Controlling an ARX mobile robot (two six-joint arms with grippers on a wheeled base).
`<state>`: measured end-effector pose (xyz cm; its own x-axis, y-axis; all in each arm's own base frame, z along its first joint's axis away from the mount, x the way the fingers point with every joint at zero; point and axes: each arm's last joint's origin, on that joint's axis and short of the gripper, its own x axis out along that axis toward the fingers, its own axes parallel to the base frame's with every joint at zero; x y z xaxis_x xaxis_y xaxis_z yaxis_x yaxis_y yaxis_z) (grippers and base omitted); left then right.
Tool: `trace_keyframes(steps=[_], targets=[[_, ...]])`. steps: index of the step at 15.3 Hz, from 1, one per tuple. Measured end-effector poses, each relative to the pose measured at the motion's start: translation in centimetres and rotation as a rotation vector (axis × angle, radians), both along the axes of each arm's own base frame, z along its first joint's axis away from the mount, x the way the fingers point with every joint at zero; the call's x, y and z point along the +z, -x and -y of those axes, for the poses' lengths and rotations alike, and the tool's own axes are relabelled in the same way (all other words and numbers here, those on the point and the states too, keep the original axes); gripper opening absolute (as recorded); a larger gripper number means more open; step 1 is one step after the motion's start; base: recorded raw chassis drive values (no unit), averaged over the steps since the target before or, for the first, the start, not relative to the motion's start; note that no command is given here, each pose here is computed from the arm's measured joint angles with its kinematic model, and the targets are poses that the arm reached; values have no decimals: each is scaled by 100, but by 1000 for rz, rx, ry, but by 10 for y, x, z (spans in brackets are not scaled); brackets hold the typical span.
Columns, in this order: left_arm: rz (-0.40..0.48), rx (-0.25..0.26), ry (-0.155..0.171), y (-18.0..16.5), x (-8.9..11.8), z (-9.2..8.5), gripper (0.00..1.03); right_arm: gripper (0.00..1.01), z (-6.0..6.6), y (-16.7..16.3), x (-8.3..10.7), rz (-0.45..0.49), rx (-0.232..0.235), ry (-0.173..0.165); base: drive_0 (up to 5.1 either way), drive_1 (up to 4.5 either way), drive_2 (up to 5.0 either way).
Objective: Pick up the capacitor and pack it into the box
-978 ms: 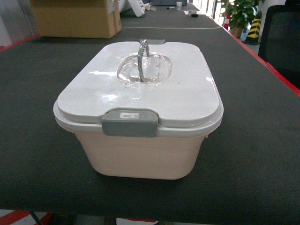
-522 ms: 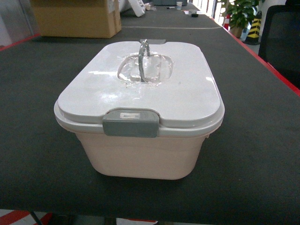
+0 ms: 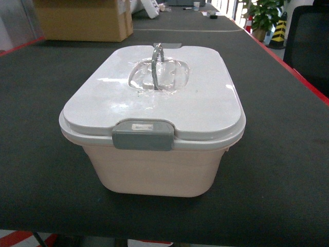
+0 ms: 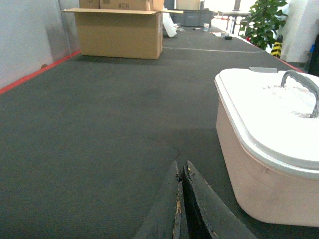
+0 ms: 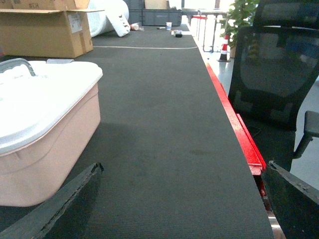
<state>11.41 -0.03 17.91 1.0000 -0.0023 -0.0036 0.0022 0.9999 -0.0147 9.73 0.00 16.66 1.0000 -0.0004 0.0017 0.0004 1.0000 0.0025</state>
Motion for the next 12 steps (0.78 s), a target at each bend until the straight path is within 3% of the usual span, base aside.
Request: trace_keyframes(steps=[5,7,8,12], targets=[[17,1,0,6,-9,0,2,98,0,0,0,0,0,0,0,0,0],[-20,3,-1,16,-14,0,2,98,0,0,0,0,0,0,0,0,0],[21,-2,-2,17,-10,0,2,98,0,0,0,0,0,0,0,0,0],[-5,1,-2,17,-13,0,2,98,0,0,0,1,0,0,0,0,0]])
